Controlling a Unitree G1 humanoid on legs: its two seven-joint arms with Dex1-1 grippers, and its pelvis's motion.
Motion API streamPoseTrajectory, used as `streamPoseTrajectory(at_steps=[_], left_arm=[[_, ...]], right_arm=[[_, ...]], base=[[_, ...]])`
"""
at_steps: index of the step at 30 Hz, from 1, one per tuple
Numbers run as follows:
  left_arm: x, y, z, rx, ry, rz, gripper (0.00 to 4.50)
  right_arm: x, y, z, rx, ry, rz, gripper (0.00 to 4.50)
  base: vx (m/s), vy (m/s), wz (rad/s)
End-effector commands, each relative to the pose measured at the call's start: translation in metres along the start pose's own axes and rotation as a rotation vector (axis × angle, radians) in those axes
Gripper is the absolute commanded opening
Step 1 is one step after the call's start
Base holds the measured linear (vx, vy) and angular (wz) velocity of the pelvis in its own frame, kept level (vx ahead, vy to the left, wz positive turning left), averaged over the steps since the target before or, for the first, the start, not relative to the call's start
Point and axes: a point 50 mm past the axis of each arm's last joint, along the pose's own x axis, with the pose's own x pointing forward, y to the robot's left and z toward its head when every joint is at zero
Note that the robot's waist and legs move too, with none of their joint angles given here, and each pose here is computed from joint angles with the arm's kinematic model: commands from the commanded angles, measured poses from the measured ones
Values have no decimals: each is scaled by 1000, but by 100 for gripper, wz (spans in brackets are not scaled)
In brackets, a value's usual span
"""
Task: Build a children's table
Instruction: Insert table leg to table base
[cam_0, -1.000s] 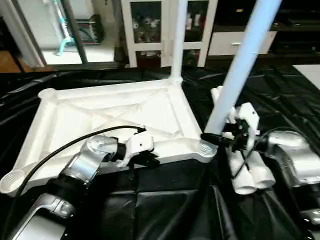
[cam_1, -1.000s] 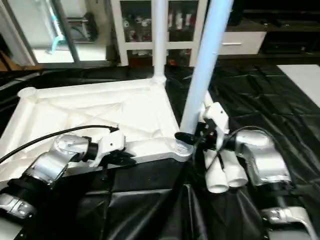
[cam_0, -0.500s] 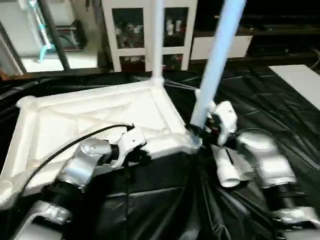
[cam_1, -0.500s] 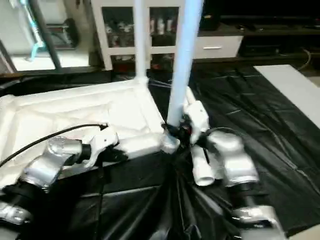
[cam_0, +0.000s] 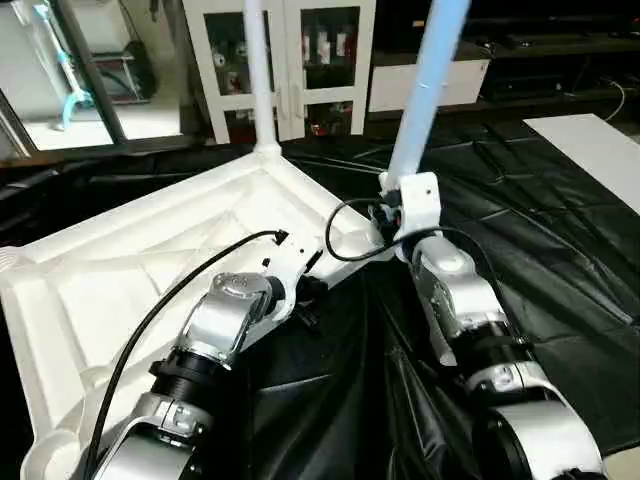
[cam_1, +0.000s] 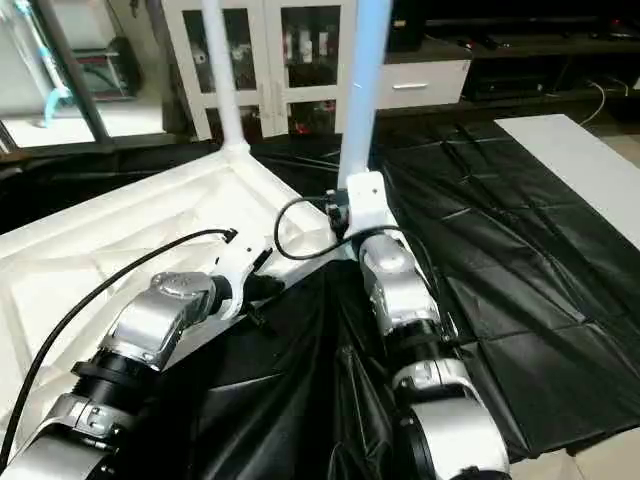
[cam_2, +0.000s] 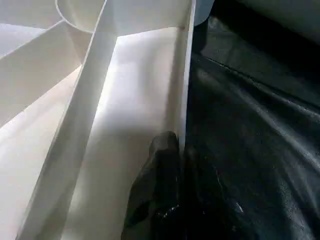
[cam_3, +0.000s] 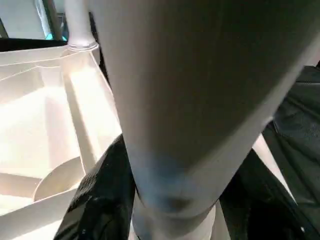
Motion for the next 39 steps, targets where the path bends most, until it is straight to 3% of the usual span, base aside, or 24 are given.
streamPoseTrajectory(at_steps=[1, 3, 7, 9, 12, 13, 16, 17, 18, 21, 26, 31, 39], left_arm=[[-11, 3, 40, 65, -201, 61, 0], [-15, 2, 37, 92, -193, 16, 0], [-34, -1, 16, 247, -128, -222, 0], [-39, 0, 12, 294, -123, -264, 0], [-54, 3, 2, 351, -88, -384, 0], [-55, 4, 2, 353, -85, -393, 0], [-63, 17, -6, 366, -25, -394, 0], [-67, 23, -7, 371, -7, -394, 0], [-67, 23, -7, 371, -7, -394, 0], [-70, 26, -6, 380, -1, -415, 0], [-70, 25, -5, 390, -3, -430, 0], [-68, 21, -6, 399, -6, -436, 0], [-69, 22, -9, 388, -7, -422, 0]], right_arm=[[-15, 67, -82, 147, 352, 300, 184], [-14, 64, -79, 137, 347, 335, 184], [-23, 46, -66, 103, 312, 634, 184], [-28, 41, -64, 79, 317, 712, 184], [-44, 22, -65, 72, 368, 883, 184], [-46, 20, -65, 73, 373, 894, 184], [-63, -3, -68, 65, 438, 1029, 184], [-72, -18, -72, 55, 483, 1091, 184], [-72, -18, -72, 55, 483, 1091, 184], [-83, -38, -79, 1, 588, 1142, 184], [-84, -43, -85, -62, 622, 1103, 184], [-76, -40, -96, -180, 539, 978, 184], [-82, -35, -109, -153, 508, 954, 184]], base=[[0, 0, 0], [0, 0, 0], [0, 0, 0], [0, 0, 0], [0, 0, 0], [0, 0, 0], [0, 0, 0], [0, 0, 0], [0, 0, 0], [0, 0, 0], [0, 0, 0], [0, 0, 0], [0, 0, 0]])
